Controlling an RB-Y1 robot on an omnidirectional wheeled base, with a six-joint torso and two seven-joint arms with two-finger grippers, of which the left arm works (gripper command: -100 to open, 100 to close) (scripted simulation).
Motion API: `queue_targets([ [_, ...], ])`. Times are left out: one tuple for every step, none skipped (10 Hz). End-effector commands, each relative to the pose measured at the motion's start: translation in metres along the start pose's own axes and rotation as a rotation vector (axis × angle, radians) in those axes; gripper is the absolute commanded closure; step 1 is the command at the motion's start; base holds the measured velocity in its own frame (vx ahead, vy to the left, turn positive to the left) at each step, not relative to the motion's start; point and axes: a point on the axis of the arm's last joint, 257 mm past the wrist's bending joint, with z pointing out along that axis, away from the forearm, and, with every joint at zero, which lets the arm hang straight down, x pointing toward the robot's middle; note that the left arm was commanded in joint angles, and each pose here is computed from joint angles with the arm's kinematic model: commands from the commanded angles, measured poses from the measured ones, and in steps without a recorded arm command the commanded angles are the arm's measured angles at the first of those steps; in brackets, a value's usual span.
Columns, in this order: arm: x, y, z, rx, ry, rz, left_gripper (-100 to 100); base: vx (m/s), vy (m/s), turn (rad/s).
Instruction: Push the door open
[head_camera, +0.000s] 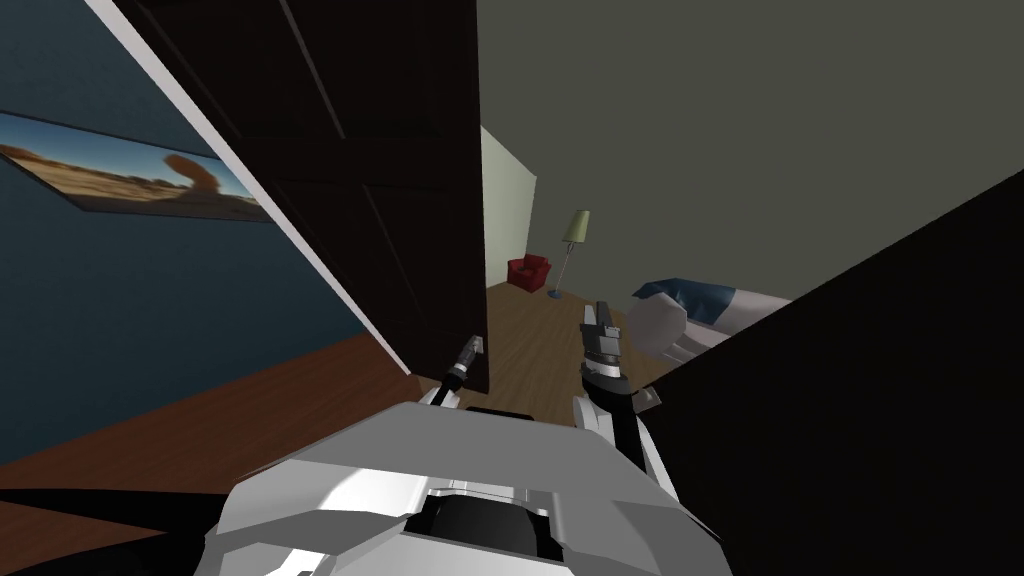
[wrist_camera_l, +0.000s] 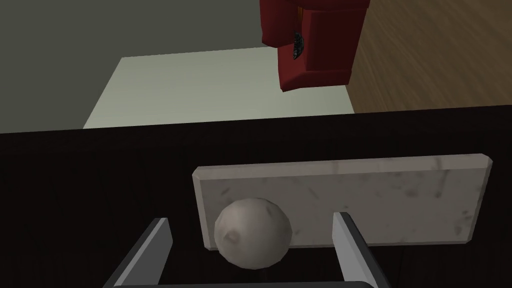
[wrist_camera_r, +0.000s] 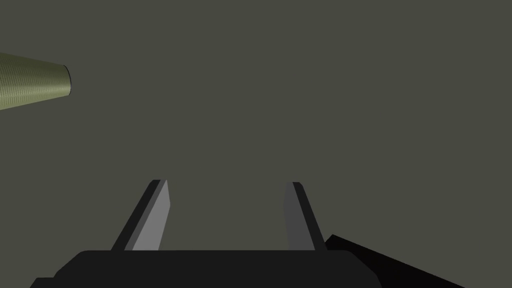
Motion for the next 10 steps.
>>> queue_targets([
  [0.000,0.000,0.0000,0.000,0.000,0.000,-100,0.080,-0.018,0.017],
  [0.000,0.000,0.0000,0.000,0.000,0.000,100,-0.017,0.002,-0.012],
  [0.000,0.000,0.0000,0.000,0.000,0.000,100,-0.030,0.007,-0.013],
  [0.000,0.000,0.0000,0.000,0.000,0.000,100,-0.019,0.006,-0.004],
  [0.000,0.000,0.0000,0.000,0.000,0.000,100,-0.012,0.002,0.002],
  [0.000,0.000,0.0000,0.000,0.000,0.000,100,-0.008,0.000,0.003],
  [0.000,0.000,0.0000,0.000,0.000,0.000,100,0.000,0.000,0.000],
  [-0.012,0.002,-0.0007,-0.008,-0.023,0.007,100,0.095,-0.065,0.041],
  [-0.015,0.002,-0.0005,-0.008,-0.029,0.009,100,0.151,-0.097,0.072],
  [-0.022,0.002,-0.0001,-0.008,-0.044,0.011,100,0.169,-0.099,0.053],
])
